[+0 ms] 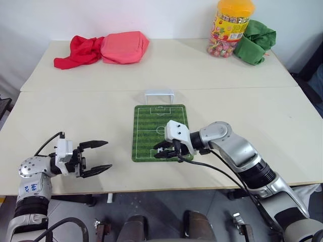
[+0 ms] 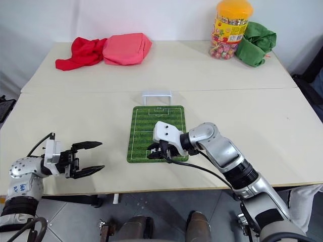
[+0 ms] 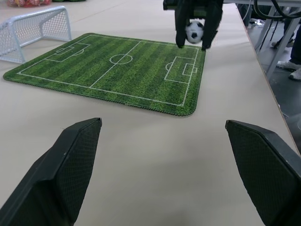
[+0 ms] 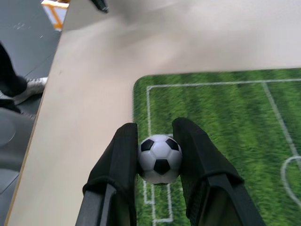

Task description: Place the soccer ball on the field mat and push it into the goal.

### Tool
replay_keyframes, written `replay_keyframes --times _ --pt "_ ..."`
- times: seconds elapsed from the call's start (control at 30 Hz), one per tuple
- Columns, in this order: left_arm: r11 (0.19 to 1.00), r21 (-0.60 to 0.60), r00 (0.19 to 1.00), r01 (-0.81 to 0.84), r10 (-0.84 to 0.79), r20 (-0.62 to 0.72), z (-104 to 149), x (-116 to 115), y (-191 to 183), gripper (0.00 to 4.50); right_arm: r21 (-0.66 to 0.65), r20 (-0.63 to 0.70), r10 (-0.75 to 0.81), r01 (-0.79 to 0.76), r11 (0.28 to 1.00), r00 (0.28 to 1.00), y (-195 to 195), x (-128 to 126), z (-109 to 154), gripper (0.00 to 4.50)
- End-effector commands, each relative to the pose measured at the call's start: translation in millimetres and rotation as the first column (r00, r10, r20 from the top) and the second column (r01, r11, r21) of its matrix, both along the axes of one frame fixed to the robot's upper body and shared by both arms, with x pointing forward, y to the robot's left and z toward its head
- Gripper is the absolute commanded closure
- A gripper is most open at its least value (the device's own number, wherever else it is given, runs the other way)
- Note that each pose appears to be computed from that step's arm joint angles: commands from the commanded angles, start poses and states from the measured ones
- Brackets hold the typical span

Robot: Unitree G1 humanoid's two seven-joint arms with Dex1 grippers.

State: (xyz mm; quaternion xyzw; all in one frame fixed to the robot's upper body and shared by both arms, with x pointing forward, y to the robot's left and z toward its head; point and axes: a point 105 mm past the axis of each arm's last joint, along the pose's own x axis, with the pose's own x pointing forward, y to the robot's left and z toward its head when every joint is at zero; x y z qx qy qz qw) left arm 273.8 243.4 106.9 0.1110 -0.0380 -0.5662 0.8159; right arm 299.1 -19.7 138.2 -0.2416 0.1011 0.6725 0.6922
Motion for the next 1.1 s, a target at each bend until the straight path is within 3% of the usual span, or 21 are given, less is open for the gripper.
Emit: replay_keyframes --times 0.03,0.77,1.1 --pt "0.997 0.013 0.997 0.075 -0.076 0.021 2 -11 -1 0.00 0.014 0.017 0.027 -0.027 1.000 0.999 5 0 0 3.65" --pt "0.999 0.014 0.999 0.034 -0.034 0.041 3 -11 1 0.00 0.001 -0.019 0.001 -0.001 1.000 1.000 3 11 -28 3.65" --pt "1.000 0.008 0.998 0.025 -0.025 0.051 3 -10 0 0.00 0.023 -0.005 0.014 -0.014 1.000 1.000 5 10 -24 3.65"
